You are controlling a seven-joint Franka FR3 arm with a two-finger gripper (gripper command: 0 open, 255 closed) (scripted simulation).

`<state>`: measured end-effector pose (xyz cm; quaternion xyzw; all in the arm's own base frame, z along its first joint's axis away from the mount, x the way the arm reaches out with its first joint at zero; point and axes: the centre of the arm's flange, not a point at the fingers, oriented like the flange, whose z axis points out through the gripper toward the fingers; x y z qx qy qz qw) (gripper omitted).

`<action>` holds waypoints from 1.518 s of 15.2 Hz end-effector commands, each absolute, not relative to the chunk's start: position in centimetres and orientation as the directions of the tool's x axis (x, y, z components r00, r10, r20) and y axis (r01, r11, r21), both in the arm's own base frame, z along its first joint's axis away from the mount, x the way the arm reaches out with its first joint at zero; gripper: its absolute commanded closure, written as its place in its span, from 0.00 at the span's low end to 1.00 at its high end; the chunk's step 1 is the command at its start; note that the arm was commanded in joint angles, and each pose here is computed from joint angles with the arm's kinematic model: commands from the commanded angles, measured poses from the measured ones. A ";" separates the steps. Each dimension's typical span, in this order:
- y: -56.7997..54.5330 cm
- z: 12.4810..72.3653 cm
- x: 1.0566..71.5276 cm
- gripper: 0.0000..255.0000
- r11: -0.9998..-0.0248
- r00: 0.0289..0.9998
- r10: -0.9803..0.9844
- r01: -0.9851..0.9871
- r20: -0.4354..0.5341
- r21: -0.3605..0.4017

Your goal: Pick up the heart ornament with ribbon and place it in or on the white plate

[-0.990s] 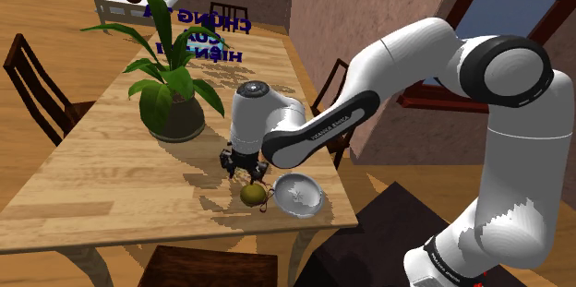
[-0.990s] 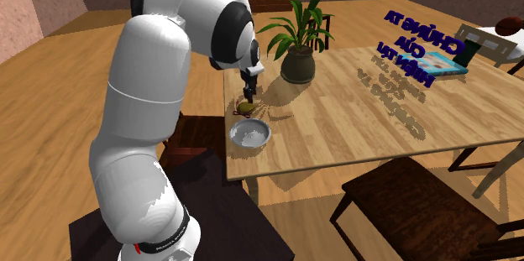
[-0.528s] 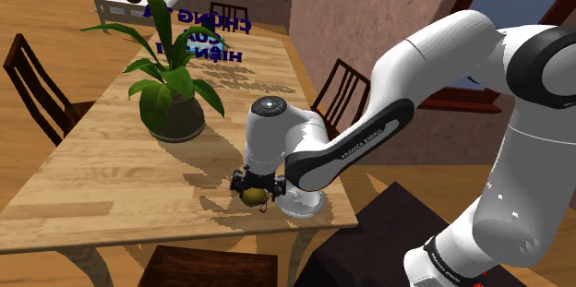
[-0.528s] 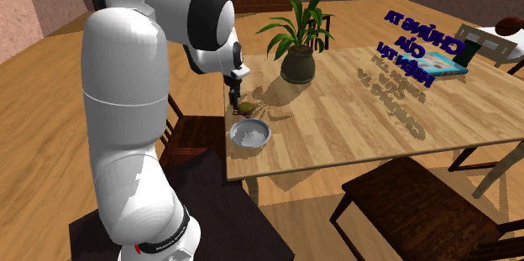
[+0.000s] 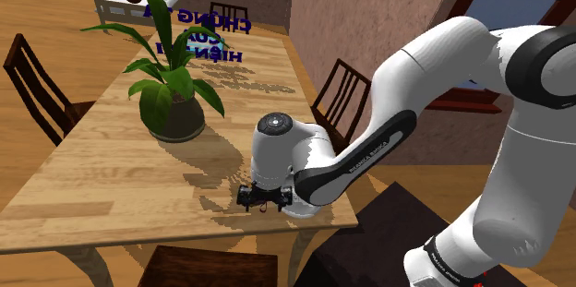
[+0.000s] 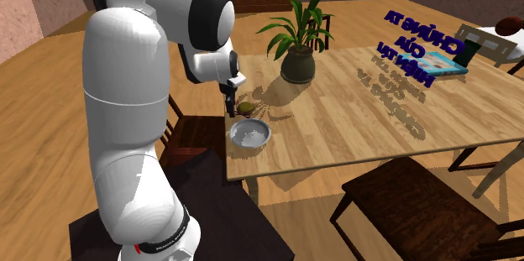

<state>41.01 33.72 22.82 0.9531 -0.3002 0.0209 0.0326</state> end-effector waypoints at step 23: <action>33.6 23.6 41.1 1.00 -0.818 0.819 -0.570 -0.573 0.060 0.049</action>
